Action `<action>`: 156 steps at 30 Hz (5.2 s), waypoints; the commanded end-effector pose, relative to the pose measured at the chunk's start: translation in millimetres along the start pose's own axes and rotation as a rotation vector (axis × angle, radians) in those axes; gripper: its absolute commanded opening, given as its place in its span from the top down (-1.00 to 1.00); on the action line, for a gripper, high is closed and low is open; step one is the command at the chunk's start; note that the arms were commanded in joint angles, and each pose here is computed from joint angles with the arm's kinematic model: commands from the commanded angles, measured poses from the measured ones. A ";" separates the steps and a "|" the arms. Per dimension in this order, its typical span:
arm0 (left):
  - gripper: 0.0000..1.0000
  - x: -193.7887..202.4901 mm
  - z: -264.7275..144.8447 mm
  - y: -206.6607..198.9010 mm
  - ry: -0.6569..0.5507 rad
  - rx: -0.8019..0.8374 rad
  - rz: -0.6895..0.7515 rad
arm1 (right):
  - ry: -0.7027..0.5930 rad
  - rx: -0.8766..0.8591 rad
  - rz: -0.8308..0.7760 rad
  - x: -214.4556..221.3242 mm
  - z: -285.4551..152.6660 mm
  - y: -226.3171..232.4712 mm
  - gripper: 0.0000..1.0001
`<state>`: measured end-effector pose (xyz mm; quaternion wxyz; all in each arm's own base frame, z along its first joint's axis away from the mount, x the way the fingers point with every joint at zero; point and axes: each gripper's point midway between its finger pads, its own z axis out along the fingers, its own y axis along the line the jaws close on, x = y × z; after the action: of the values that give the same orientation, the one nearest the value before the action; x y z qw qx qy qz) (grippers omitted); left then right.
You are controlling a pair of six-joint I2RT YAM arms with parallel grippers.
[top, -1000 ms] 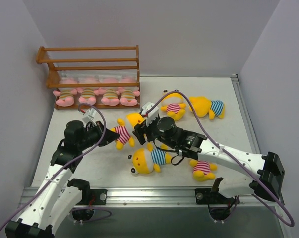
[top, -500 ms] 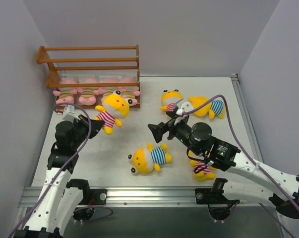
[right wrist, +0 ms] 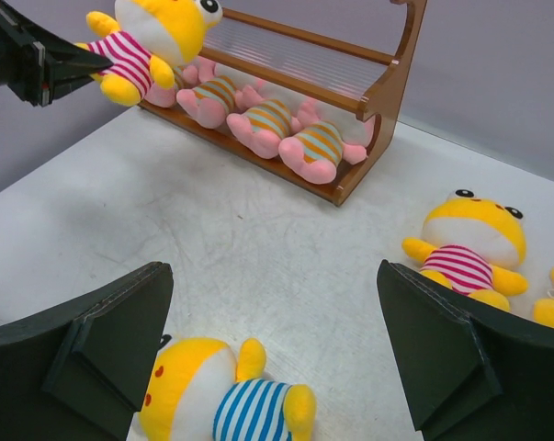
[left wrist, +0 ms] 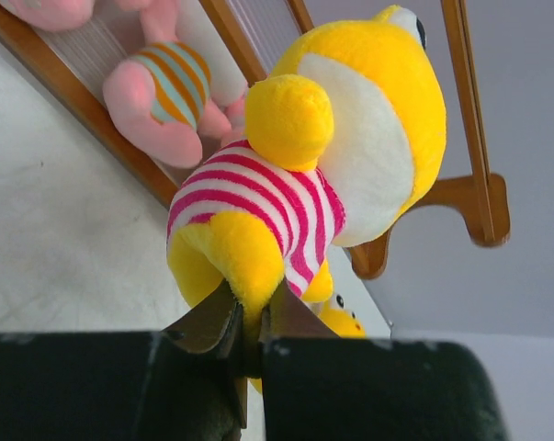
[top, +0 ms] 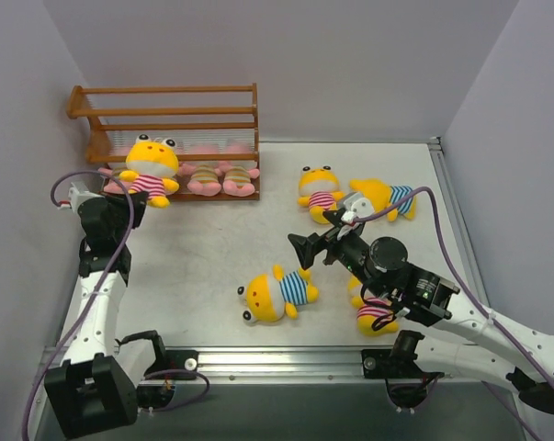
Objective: Place and organize the stuffed toys onto the shelf
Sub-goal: Place the stuffed toy onto shelf, then grab a stuffed toy with the right arm
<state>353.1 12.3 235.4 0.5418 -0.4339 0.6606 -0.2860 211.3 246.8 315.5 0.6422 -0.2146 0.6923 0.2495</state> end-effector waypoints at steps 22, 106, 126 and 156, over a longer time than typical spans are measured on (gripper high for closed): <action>0.95 -115.1 106.7 3.0 -0.098 -0.057 -0.061 | -0.036 -0.034 -0.003 -4.3 -8.4 2.6 -0.99; -0.88 -152.0 101.2 -7.3 -0.127 -0.113 0.000 | 0.006 -0.005 0.022 -6.1 -8.2 0.0 -0.99; -0.88 -7.9 -52.5 -53.2 0.198 0.101 0.562 | 0.262 0.475 0.220 42.5 11.4 -131.0 -0.99; -0.88 124.6 -99.6 -14.2 0.576 0.281 0.905 | 0.626 0.161 -0.023 159.7 180.9 -256.7 -0.94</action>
<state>255.1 -117.9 205.0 0.4426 0.0573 0.8641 -0.2328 486.2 149.2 122.8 0.4104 -0.1802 0.8889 0.0947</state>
